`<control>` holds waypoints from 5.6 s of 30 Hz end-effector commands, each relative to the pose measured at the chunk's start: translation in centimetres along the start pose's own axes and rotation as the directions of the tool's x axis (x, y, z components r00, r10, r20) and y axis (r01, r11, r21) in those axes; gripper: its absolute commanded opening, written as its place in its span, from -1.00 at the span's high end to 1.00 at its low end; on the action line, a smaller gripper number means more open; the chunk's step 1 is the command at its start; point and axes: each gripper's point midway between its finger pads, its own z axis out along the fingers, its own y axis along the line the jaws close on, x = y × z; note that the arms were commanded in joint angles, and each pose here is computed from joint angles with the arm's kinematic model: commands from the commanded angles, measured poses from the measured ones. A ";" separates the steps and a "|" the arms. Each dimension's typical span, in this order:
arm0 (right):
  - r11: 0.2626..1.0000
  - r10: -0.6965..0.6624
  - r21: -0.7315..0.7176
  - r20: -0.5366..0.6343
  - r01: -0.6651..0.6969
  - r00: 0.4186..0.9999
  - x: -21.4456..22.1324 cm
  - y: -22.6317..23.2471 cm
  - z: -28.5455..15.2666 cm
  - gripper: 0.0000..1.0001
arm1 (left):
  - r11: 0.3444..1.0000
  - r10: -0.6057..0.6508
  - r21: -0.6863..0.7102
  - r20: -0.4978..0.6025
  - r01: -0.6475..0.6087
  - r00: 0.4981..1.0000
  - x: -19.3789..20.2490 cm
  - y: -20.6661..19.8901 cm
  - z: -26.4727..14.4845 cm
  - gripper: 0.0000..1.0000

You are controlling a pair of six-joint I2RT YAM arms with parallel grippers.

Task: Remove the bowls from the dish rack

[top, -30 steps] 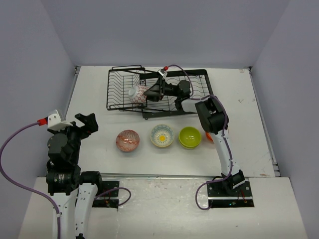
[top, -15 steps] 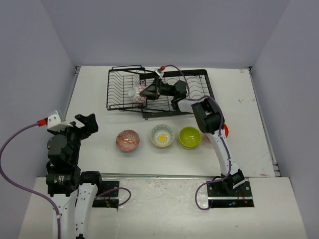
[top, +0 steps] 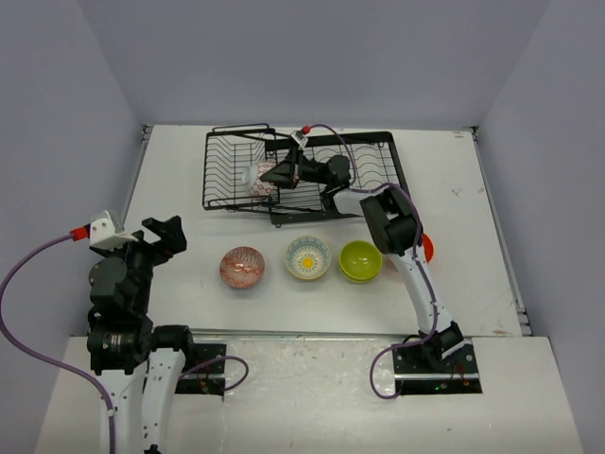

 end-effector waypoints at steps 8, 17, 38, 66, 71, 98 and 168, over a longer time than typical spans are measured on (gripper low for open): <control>0.985 -0.121 -0.125 -0.035 0.116 0.992 0.7 5.8 2.0 1.00 | 0.999 0.023 0.036 0.035 -0.024 0.999 -0.7 -0.6 0.0 -1.00; 0.959 -0.207 -0.211 -0.072 0.188 0.976 0.9 10.4 3.5 1.00 | 0.999 0.025 0.033 0.028 -0.026 0.999 -0.6 -0.6 0.2 -1.00; 0.396 -0.639 0.545 -0.414 0.739 0.648 11.5 13.2 4.0 1.00 | 0.962 -0.038 -0.258 0.198 0.089 0.979 -3.9 4.6 -3.4 -1.00; -0.112 -0.103 0.426 -0.904 0.898 0.415 22.4 -1.4 2.7 1.00 | 0.973 -0.052 -0.200 0.302 0.117 0.952 -5.1 4.4 -5.8 -1.00; -0.092 -0.127 0.406 -0.910 0.909 0.394 23.3 -1.2 3.7 1.00 | 0.973 -0.051 -0.200 0.301 0.115 0.952 -5.1 4.3 -5.8 -1.00; -0.157 -0.178 0.407 -0.908 0.900 0.380 22.9 -2.6 5.0 -0.07 | 0.975 -0.050 -0.191 0.302 0.112 0.952 -5.1 4.2 -5.9 -1.00; -0.187 -0.914 0.969 -0.112 -0.160 0.390 20.2 29.8 -42.9 -0.98 | 0.976 0.131 -0.172 -0.017 -0.132 0.991 -3.5 1.6 0.0 -1.00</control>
